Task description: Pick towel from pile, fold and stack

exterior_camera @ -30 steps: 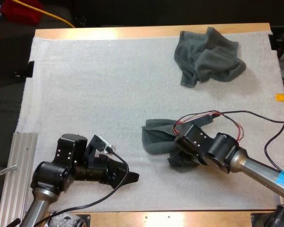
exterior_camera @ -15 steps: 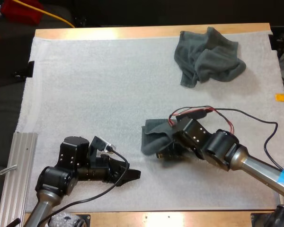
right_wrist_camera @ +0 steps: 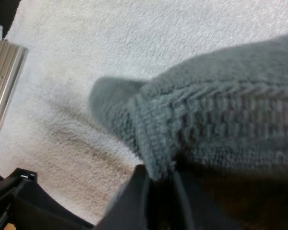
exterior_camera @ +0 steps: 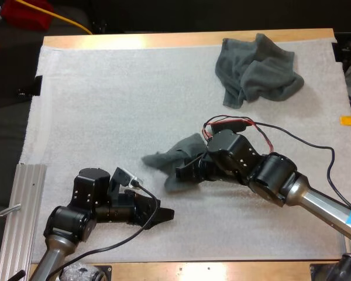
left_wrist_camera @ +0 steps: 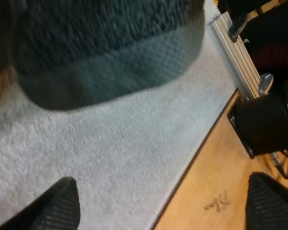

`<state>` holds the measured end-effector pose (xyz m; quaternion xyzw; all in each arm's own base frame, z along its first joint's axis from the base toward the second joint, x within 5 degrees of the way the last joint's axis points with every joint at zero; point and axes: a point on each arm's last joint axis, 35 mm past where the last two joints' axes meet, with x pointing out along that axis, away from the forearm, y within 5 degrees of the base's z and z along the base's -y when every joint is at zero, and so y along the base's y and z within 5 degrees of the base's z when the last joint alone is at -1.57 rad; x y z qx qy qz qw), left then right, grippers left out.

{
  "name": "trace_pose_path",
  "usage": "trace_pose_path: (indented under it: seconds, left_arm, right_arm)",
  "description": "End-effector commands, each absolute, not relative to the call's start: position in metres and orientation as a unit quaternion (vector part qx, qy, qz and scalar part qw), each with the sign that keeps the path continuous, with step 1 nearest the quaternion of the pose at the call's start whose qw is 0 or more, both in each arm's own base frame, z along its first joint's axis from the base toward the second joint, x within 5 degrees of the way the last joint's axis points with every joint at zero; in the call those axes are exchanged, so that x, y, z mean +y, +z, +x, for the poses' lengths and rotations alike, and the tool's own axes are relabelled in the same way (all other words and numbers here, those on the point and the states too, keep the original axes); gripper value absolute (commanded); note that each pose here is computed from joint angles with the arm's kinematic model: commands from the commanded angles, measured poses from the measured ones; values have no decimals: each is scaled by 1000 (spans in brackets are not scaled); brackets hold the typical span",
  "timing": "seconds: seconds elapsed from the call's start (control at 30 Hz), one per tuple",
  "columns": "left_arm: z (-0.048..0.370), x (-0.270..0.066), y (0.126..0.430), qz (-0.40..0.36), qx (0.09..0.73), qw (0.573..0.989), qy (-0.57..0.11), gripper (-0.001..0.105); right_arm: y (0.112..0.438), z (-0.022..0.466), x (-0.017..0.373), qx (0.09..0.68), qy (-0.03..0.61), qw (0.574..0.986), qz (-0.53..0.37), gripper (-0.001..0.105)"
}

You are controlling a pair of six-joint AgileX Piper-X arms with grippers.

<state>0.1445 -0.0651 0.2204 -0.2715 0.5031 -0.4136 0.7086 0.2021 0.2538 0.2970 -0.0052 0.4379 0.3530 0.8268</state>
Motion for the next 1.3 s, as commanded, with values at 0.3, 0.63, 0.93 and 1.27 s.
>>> trace_pose_path:
  seconds: [0.3, 0.63, 0.93, 1.27]
  left_arm:
    - [151, -70, 223, -159, 460, 783, -389, 69]
    - [134, -116, 234, 129, 374, 844, -363, 69]
    - [133, -135, 248, 200, 259, 907, -265, 69]
    - [137, -136, 224, 233, 304, 893, -236, 58]
  right_arm:
    - [301, 202, 255, 440, 366, 820, 11, 1]
    - [301, 201, 256, 446, 375, 813, 17, 1]
    - [301, 200, 256, 454, 383, 804, 28, 1]
    - [302, 201, 257, 454, 381, 805, 35, 1]
